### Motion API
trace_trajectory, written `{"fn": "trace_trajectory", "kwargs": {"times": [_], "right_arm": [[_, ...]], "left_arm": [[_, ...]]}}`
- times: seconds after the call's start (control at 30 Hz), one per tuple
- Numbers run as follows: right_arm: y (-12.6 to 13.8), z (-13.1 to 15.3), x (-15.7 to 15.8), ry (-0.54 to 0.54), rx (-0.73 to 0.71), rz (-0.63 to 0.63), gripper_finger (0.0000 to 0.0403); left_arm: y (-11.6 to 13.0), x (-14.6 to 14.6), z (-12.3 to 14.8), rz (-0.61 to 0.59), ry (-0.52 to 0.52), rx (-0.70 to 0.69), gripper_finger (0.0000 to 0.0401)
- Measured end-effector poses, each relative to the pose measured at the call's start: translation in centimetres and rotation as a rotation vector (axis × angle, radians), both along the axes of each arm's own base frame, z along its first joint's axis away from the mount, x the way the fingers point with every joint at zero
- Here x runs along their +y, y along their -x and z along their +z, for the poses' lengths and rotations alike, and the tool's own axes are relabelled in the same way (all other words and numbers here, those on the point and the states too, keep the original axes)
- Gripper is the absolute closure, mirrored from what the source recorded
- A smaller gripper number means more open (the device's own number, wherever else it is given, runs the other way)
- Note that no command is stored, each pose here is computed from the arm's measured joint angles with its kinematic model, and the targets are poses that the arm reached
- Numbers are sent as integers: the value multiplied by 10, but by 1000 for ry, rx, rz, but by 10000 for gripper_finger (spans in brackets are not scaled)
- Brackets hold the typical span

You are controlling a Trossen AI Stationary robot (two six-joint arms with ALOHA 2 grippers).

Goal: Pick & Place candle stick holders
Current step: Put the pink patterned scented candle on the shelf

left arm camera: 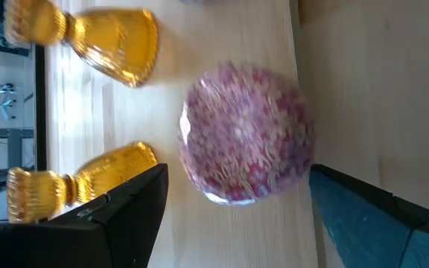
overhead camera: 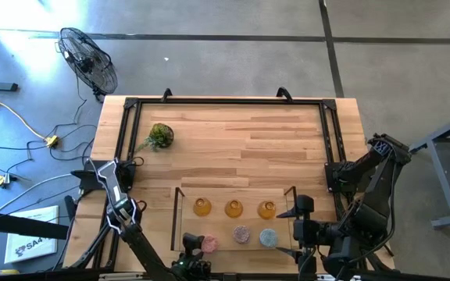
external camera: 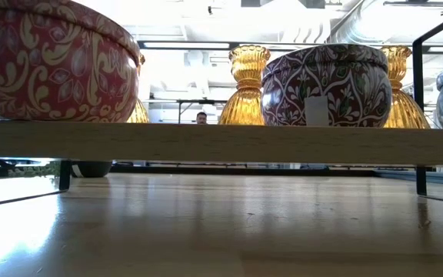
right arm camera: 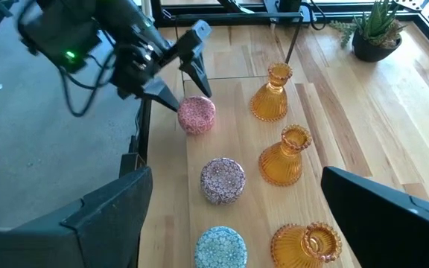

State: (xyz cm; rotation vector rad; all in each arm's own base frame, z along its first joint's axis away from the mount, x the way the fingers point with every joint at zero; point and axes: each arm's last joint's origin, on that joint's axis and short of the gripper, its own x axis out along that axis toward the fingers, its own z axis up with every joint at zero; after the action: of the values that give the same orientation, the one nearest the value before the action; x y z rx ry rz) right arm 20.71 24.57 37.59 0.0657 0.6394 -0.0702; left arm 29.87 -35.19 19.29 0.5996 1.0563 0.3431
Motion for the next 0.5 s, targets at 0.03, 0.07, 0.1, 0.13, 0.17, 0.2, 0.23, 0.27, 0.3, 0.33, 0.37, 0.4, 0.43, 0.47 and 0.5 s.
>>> {"fn": "trace_trajectory", "kwargs": {"times": [0.03, 0.07, 0.1, 0.13, 0.17, 0.2, 0.23, 0.27, 0.3, 0.33, 0.37, 0.4, 0.43, 0.47, 0.5], "right_arm": [[-1, 0, -1, -2, 2, -1, 18], [-1, 0, -1, -3, 4, -2, 18], [-2, 0, -2, -4, 5, -6, 18], [-3, 0, -3, -5, 6, -8, 18], [-4, 0, -3, -5, 6, -10, 18], [-4, 0, -3, -4, 6, -10, 18], [-4, 0, -3, -4, 6, -11, 18], [-4, 0, -3, -4, 6, -10, 18], [-4, 0, -3, -5, 6, -10, 18], [-4, 0, -3, -5, 6, -10, 18], [-4, 0, -3, -5, 6, -9, 18], [-4, 0, -3, -5, 6, -9, 18], [-4, 0, -3, -5, 7, -9, 18], [-4, 0, -3, -5, 6, -9, 18], [-4, 0, -3, -5, 6, -9, 18]], "left_arm": [[-1, -1, 4, -1, 12, -8, 82], [-1, -2, 7, -5, 21, -15, 82], [-1, -3, 11, -12, 30, -21, 82], [-2, -3, 14, -13, 38, -27, 82], [-2, -4, 15, -13, 43, -31, 82], [-2, -4, 17, -13, 45, -34, 82], [-2, -4, 17, -13, 46, -36, 82], [-2, -3, 17, -13, 44, -37, 82], [-2, -3, 17, -13, 45, -38, 82], [-2, -3, 17, -13, 44, -38, 82], [-3, -3, 17, -13, 43, -38, 82], [-3, -3, 17, -13, 42, -39, 82], [-4, -2, 17, -13, 39, -40, 82], [-5, -1, 17, -13, 34, -41, 82], [-5, -1, 17, -19, 25, -44, 82]]}}
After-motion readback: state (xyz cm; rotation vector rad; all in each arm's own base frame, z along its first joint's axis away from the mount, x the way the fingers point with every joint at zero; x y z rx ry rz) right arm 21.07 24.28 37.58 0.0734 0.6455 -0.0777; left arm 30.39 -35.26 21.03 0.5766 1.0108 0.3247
